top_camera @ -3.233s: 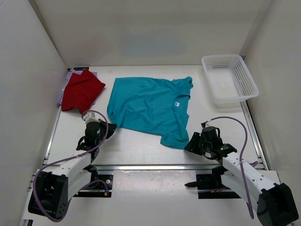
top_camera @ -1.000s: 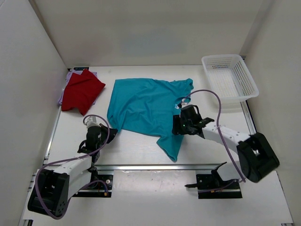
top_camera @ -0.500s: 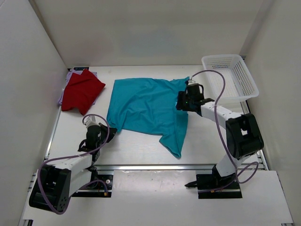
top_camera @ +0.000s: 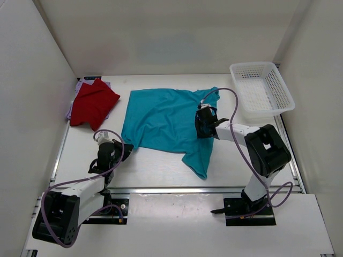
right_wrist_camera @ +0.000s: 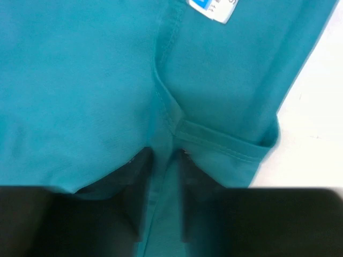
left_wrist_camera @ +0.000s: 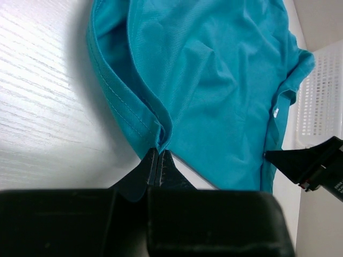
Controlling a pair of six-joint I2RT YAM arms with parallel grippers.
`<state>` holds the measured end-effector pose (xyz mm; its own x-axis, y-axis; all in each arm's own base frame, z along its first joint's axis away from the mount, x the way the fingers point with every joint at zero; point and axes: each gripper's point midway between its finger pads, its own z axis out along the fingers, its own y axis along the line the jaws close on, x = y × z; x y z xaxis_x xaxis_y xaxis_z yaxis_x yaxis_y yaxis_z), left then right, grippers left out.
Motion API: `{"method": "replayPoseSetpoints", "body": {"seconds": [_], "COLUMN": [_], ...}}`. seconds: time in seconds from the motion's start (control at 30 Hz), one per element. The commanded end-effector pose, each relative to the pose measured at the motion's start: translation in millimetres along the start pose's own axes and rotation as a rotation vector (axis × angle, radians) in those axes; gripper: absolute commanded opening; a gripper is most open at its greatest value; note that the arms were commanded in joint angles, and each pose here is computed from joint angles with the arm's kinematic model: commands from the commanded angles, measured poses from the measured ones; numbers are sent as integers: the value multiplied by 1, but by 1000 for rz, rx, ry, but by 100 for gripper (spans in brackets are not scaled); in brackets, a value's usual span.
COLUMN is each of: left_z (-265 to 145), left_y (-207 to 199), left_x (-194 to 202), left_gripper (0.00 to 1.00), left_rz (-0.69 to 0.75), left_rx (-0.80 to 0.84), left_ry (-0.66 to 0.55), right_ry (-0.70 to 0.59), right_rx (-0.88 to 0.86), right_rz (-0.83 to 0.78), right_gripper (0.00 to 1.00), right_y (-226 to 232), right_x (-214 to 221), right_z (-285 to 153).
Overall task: Fold and stack the t-shirts
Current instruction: Flatten out the tshirt
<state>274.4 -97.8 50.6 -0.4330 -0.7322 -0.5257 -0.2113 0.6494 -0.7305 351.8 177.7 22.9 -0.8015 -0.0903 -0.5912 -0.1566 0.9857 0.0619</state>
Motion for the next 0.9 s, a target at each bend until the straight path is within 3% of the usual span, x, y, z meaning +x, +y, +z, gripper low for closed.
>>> {"method": "replayPoseSetpoints", "body": {"seconds": [0.0,0.07,0.23,0.33,0.43,0.6,0.73,0.87], "left_z": [-1,0,-1,-2,-2,-2,-5,-7], "left_y": [-8,-8,-3,1,2,5,6,-9], "left_x": [-6,-7,-11,-17,-17,-9,-5,-3], "left_gripper": [0,0,0,0,0,0,0,0], "left_rz": [9,2,-2,-5,0,6,16,11], "left_rx": [25,26,7,-6,-11,-16,-14,38], "left_ry": [-21,-20,-33,-48,-52,-25,-5,-4], "right_ry": [-47,-57,-221,-285,-286,-312,-362,-372], "right_rx": [42,29,-187,-272,-245,-133,-61,-70], "right_rz": [9,31,139,272,352,509,566,570], "right_gripper": [21,0,0,0,3,40,41,27], "right_y": [-8,-15,-12,-35,-72,-121,-135,-115], "right_x": [-20,-28,-100,-134,-126,-100,-84,-37], "right_z": [7,15,15,2,-5,-28,-58,-87]}}
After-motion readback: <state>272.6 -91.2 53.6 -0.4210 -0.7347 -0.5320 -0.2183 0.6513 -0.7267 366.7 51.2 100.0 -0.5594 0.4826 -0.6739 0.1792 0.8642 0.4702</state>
